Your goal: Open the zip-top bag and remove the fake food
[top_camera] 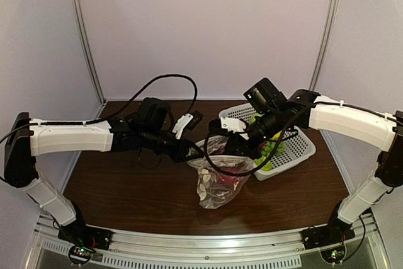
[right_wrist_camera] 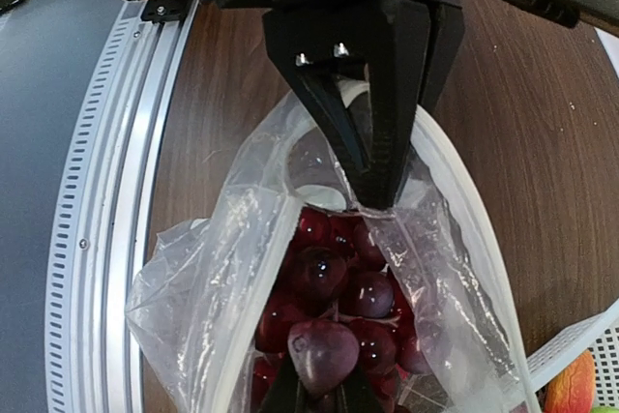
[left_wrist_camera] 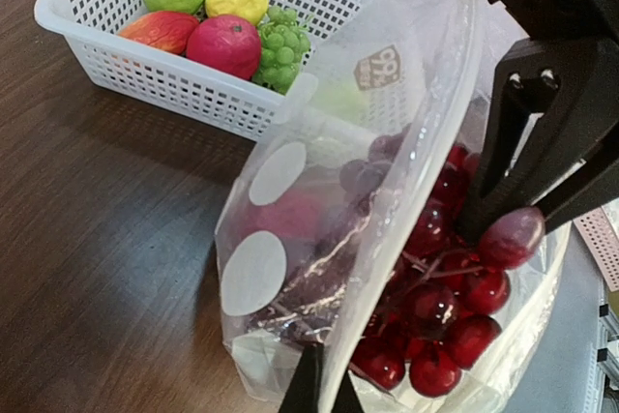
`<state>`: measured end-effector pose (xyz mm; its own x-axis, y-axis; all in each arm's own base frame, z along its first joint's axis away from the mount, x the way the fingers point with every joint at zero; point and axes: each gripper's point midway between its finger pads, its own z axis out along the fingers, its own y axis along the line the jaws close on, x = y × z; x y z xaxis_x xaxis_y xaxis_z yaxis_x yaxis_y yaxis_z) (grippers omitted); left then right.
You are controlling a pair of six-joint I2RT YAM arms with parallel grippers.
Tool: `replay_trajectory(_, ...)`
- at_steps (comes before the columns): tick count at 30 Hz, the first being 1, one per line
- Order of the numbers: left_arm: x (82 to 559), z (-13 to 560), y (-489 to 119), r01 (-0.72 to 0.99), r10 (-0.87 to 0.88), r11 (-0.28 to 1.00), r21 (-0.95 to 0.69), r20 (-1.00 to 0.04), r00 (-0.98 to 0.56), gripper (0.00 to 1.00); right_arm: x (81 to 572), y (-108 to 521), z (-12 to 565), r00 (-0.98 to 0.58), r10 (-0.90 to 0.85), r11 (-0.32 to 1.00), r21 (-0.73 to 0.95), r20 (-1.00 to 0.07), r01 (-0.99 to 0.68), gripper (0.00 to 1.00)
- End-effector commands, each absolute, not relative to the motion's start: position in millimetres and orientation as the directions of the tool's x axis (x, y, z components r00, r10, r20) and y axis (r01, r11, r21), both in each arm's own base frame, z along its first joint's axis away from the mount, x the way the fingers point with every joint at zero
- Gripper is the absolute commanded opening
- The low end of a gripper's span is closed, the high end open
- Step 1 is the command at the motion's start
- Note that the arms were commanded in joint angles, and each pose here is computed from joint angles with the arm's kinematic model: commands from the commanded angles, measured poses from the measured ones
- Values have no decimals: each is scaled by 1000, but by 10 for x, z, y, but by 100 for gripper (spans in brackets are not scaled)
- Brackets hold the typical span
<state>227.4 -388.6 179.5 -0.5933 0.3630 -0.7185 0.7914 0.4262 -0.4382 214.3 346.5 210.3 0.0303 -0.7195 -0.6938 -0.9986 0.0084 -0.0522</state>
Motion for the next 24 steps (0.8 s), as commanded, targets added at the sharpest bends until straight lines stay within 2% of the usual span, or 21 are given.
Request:
replay_trajectory(1,2340,1752,-3892,784,358,437,-441,-715,-601,0,2084,3597,2295,3,-661,-7,2,-750,-1000,0)
replay_trajectory(6,2347,1815,-3919,789,346,425,-444,-725,-595,0,2214,3758,2044,-25,-730,33,1,-683,-999,0)
replay_trajectory(9,2329,1834,-3936,792,345,413,-450,-727,-593,0,2243,3863,2152,-16,-724,28,-6,-689,-1000,0)
replay_trajectory(14,2292,1886,-3932,802,338,388,-454,-740,-582,0,2411,3890,2423,98,-725,37,-181,-682,-983,0)
replay_trajectory(16,2266,1948,-3939,811,330,367,-456,-752,-571,0,2399,3863,2472,146,-737,-3,-213,-660,-977,0)
replay_trajectory(18,2250,2020,-3937,819,318,353,-452,-765,-559,0,2289,3798,2416,216,-774,-95,-228,-595,-969,0)
replay_trajectory(21,2266,2079,-3906,823,307,363,-437,-778,-548,0,2302,3709,2457,243,-804,-114,-262,-542,-958,0)
replay_trajectory(24,2313,2040,-3862,814,308,389,-432,-771,-557,0,2270,3635,2603,268,-795,-118,-294,-544,-948,0)
